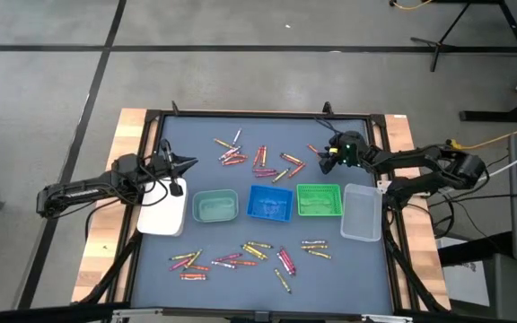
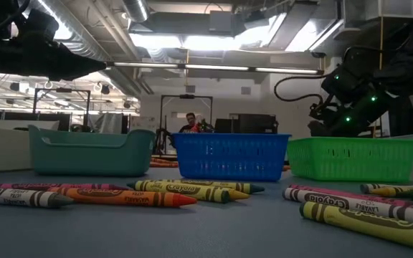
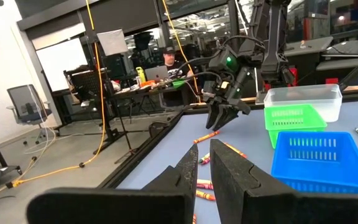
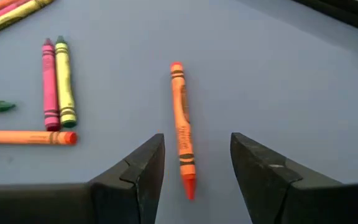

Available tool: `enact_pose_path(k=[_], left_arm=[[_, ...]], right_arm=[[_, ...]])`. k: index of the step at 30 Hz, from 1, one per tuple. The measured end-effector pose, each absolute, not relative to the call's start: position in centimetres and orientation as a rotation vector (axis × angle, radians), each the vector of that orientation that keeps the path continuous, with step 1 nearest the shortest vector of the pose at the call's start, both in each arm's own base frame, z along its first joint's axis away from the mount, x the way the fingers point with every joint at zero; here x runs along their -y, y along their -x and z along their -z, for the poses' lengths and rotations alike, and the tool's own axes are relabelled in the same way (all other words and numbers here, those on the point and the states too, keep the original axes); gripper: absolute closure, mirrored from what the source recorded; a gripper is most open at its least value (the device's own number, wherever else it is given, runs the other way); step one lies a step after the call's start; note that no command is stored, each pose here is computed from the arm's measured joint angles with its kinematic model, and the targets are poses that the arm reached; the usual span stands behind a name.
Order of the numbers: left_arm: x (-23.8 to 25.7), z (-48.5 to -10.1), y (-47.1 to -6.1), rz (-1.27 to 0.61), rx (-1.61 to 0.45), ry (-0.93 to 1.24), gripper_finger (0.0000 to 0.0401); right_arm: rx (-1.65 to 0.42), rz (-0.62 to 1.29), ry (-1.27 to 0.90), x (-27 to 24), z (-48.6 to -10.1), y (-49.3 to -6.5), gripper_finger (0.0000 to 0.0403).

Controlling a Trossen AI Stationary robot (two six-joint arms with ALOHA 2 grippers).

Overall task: Sort crayons
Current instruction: Put the orange crayon into the transparent bin

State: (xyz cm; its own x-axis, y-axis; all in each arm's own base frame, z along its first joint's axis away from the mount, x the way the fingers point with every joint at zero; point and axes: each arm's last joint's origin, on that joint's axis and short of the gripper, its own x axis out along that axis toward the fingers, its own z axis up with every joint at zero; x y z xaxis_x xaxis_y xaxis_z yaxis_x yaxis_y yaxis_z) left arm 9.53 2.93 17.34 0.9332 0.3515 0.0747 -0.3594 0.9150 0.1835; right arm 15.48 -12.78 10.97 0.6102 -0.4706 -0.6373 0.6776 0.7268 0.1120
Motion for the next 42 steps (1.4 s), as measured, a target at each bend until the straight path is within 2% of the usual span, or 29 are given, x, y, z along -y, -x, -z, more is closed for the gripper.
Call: enact_pose_path(k=[20,34,42], left_arm=[[-2.9,-17.3,-9.5,-0.366,0.04,-0.196,0.0372],[-2.9,-17.3,-9.5,-0.366,0.04,-0.196,0.0372],[-2.9,-17.3,-9.5,-0.366,0.04,-0.196,0.0372]], right_arm=[[-0.695,0.634,-0.283,13.1,-9.3,-15.9,0.0222],[-0.693,0.635,-0.283,13.1,-9.3,-15.9,0.0331],[-0.694,0.634,-0.286,13.1,-9.3,-15.9,0.0379]])
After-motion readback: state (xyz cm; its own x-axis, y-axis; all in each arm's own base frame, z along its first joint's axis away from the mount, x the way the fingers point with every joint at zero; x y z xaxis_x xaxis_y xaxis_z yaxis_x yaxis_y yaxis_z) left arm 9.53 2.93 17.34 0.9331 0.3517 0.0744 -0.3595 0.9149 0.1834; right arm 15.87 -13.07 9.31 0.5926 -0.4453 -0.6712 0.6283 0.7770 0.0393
